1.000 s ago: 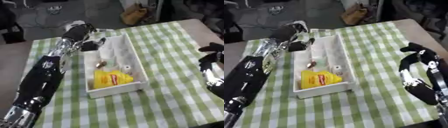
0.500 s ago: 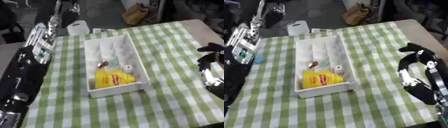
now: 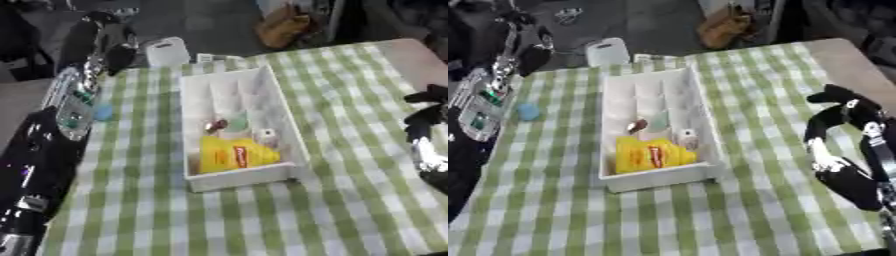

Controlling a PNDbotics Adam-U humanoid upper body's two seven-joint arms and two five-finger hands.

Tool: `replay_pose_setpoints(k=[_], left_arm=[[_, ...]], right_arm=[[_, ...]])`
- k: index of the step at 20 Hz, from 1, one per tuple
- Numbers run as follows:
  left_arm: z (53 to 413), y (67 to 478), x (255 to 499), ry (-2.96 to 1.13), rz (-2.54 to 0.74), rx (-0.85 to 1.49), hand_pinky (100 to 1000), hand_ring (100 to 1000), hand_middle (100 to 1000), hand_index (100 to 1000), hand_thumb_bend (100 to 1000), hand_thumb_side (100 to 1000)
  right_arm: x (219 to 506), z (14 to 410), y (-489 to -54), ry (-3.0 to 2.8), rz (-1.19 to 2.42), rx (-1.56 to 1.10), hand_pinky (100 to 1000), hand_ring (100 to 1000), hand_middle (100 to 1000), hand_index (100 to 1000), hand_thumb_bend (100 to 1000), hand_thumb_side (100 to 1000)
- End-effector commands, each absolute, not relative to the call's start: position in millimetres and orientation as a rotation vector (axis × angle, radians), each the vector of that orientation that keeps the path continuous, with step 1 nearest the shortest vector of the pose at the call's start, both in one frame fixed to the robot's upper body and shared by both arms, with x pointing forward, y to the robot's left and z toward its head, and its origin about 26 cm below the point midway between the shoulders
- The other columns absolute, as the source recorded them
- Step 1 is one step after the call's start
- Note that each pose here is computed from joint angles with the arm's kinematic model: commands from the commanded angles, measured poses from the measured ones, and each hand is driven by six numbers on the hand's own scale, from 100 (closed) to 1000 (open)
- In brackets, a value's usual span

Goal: Pick up objects on the table and place them in the box.

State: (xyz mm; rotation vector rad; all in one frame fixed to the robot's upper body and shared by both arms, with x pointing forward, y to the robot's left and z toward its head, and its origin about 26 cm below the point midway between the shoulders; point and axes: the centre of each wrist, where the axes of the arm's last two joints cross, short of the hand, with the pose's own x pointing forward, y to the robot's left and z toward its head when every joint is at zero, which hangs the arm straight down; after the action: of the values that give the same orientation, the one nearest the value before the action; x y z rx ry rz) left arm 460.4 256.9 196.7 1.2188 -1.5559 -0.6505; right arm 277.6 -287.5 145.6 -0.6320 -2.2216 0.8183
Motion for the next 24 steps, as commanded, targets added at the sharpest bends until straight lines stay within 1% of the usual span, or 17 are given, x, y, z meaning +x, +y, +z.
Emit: replay_pose_setpoints(k=[1,12,21,24], left_arm=[[210.8,270.8,458.9,-1.537,-0.629,1.266,766,812,778,832,100,622],[208.9,270.4,458.5,-1.526,-0.634,1.265,762,807,750,825,100,630],[207.2,270.2,458.7,-1.522,-0.641,1.262,763,808,762,828,100,641],[206.6,270.8,458.9,-1.518,-0.642,1.262,766,811,776,831,100,659]], right_arm=[[276.3,155.7,-287.9,-2.249,0.824,-0.652,555,601,731,946,100,547],[276.5,155.8,-287.5,-2.253,0.826,-0.655,556,601,732,946,100,546],[276.8,156.2,-287.1,-2.255,0.829,-0.654,556,601,733,947,100,548],[276.7,156.0,-287.1,-2.255,0.834,-0.652,557,602,734,947,100,544]])
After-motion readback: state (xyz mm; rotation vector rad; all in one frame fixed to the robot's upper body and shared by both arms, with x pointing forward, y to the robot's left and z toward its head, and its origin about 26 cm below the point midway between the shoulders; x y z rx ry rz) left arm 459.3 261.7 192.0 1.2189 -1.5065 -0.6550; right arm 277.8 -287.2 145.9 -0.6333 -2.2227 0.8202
